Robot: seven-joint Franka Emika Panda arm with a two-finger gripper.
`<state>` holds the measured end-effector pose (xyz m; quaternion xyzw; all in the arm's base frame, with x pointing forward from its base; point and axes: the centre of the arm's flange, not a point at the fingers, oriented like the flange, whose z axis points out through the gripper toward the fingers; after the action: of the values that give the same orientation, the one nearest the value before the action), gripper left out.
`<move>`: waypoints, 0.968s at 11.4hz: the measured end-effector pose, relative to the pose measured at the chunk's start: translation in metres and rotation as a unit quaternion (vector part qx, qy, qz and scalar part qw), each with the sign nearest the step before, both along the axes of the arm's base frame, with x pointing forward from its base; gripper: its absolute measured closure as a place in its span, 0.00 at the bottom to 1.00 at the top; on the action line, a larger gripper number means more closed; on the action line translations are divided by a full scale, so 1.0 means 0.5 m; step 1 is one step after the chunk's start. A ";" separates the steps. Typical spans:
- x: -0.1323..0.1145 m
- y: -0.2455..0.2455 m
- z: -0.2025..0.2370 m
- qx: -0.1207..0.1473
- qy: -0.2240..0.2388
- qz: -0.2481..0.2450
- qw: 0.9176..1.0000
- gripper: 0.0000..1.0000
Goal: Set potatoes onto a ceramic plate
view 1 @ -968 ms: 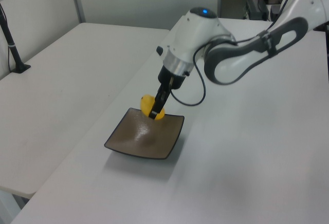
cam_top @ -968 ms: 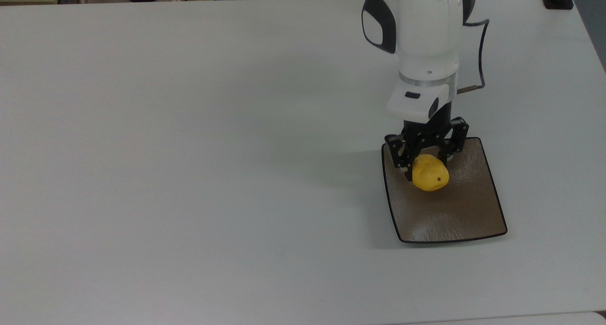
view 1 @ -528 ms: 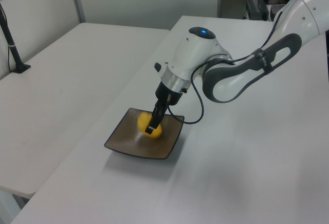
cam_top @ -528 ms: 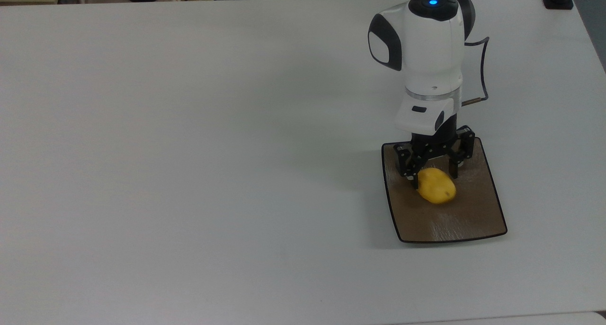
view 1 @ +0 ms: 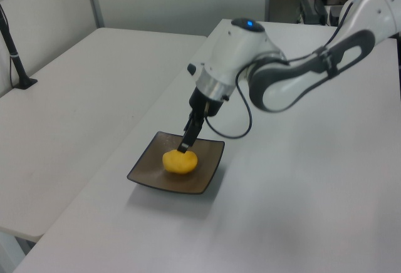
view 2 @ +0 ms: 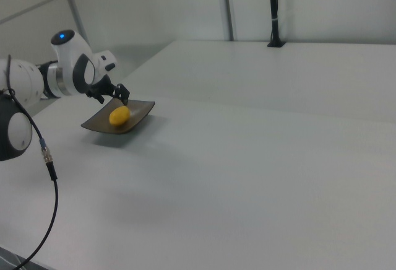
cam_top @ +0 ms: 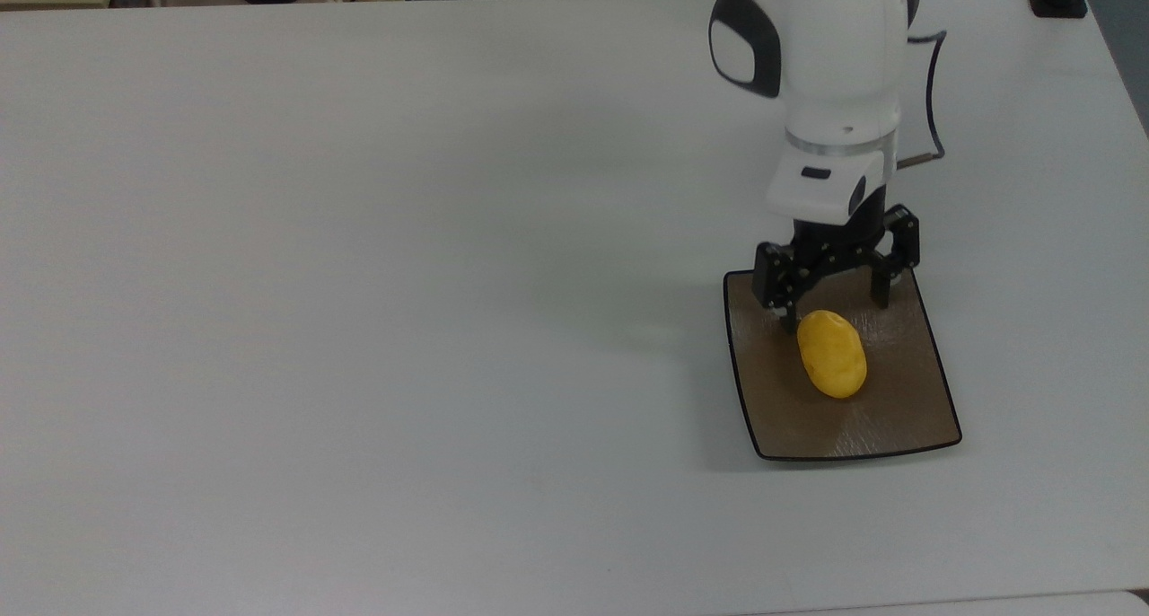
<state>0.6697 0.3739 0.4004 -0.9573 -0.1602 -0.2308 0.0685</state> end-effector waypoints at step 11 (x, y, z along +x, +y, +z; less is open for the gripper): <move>-0.181 -0.517 0.463 -0.068 0.217 -0.223 0.948 0.00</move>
<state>0.5793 0.1151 0.6318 -0.9979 0.0605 -0.0151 -0.0172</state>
